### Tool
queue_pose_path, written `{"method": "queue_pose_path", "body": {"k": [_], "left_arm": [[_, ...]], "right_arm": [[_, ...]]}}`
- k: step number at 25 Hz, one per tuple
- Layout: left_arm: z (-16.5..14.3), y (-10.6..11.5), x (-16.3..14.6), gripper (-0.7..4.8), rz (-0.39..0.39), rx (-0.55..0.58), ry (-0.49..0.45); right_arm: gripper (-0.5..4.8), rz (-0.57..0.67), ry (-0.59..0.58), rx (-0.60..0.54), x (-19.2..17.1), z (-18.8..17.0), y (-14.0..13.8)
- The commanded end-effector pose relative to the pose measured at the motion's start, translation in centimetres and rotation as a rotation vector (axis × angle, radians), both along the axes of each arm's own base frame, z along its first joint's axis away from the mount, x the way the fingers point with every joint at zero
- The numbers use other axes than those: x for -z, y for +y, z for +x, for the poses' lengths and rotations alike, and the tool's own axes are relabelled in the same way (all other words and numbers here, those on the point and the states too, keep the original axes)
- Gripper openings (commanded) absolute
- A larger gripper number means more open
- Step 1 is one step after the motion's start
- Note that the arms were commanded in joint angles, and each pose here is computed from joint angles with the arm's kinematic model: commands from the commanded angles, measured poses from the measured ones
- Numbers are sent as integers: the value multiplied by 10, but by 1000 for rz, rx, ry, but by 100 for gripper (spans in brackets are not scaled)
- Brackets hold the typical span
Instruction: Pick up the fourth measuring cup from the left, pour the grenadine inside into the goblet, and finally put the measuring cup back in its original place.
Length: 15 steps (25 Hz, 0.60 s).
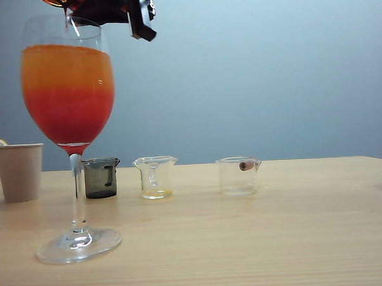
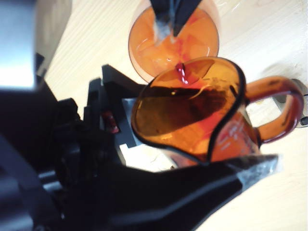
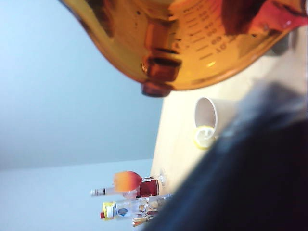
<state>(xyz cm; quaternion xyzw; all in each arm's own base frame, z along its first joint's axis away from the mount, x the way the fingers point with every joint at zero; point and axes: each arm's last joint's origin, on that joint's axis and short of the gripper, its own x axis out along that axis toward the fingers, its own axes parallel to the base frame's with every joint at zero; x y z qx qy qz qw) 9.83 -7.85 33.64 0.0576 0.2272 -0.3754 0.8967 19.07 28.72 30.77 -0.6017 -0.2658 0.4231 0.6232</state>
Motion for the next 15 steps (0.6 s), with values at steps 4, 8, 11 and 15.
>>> {"method": "queue_pose_path", "body": {"k": [4,8,11,15], "left_arm": [[0,0,-3,-5,-13,-7,-16],[1,0,-5,-5,-26,-7,-33],[1,-1,-6,-5,-36,-7,-46],[1,-1,-6,-5,-38,-7,-49]], "right_arm": [[-1,137,143,25,-8,0,-1],[-1,196,243,45,-8,0,-1],[-1,223,289,57,-8,1,-2],[-1,287,388,96,-8,3,-3]]}}
